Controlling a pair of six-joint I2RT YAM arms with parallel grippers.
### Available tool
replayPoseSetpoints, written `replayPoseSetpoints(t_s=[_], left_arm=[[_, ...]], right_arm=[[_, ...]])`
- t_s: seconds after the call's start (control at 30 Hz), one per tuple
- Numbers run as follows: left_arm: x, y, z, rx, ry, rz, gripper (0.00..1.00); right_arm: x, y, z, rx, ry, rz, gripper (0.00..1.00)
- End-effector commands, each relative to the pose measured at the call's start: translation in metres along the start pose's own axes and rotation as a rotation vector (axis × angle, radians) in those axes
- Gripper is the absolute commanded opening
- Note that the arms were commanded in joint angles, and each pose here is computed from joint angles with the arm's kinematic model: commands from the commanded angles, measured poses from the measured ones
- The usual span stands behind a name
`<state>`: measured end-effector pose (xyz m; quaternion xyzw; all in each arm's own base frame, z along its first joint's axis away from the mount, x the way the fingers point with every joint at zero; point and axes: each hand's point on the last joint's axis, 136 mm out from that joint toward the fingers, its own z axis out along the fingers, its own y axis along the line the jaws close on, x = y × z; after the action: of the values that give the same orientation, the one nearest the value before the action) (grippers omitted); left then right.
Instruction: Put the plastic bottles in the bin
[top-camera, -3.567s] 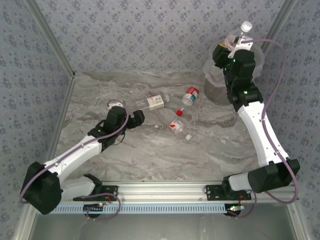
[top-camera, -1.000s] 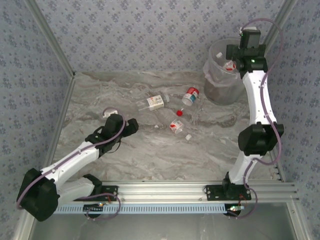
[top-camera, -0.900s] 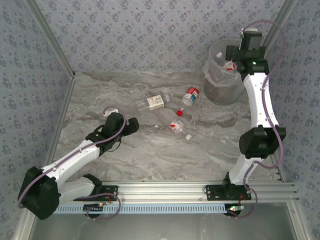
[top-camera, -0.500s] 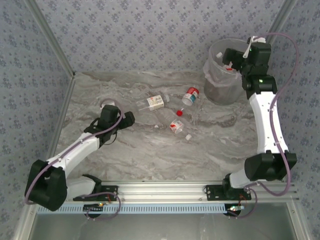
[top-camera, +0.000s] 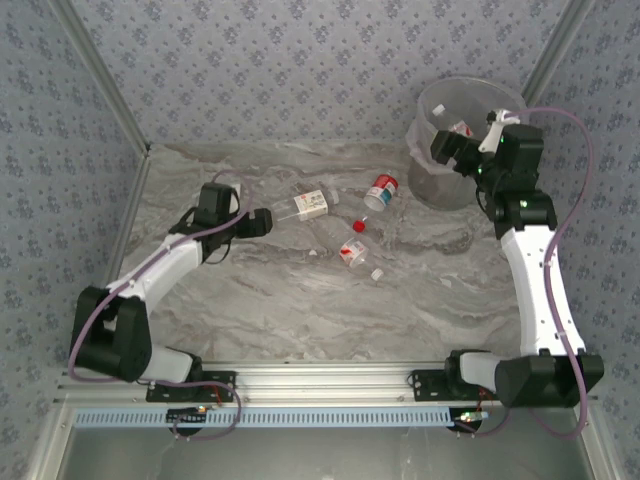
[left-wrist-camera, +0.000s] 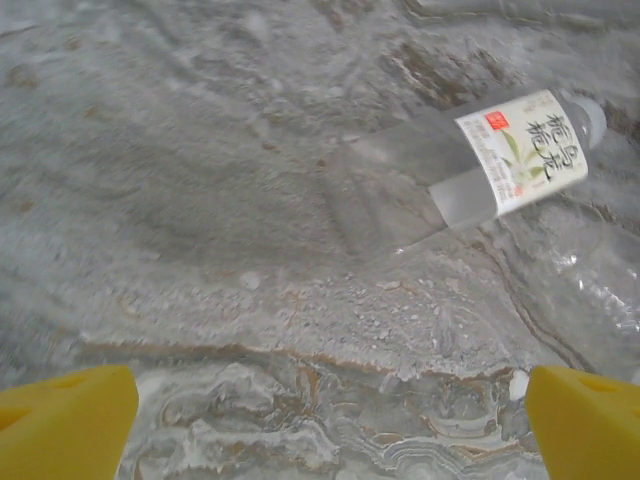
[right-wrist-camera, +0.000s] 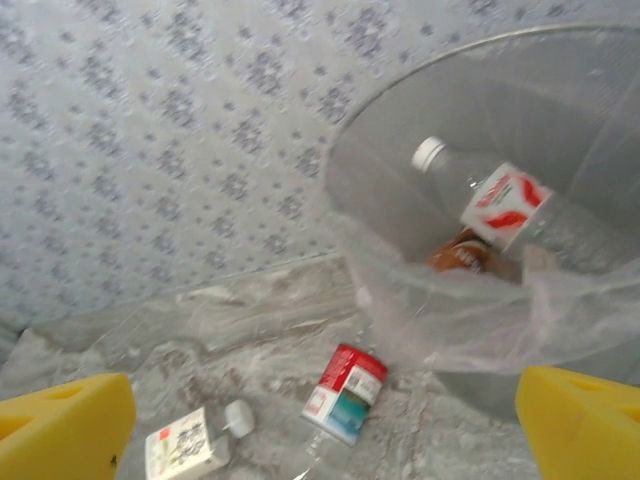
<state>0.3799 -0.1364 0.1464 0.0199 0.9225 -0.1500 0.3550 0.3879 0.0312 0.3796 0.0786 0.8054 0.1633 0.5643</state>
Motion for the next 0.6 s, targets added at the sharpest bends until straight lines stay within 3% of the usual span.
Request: replayPoseSetpoints(t_s=[0.0,0.17,0.57], left_arm=[[0.003,-0.017,0.004,0.088,0.092,0.178,0.99],[0.002,-0.021,0.017,0.122,0.122,0.304,0.99],[-0.015,-0.025,0.068,0.152,0.223,0.595,0.99]], right_arm=[[0.013,0.031,-0.01,-0.148,-0.014,-0.066,1.0],[0.041,0.06,-0.014,-0.268,0.049,-0.148,1.0],[0.037,0.07,-0.02,-0.226,0.027,-0.213,1.0]])
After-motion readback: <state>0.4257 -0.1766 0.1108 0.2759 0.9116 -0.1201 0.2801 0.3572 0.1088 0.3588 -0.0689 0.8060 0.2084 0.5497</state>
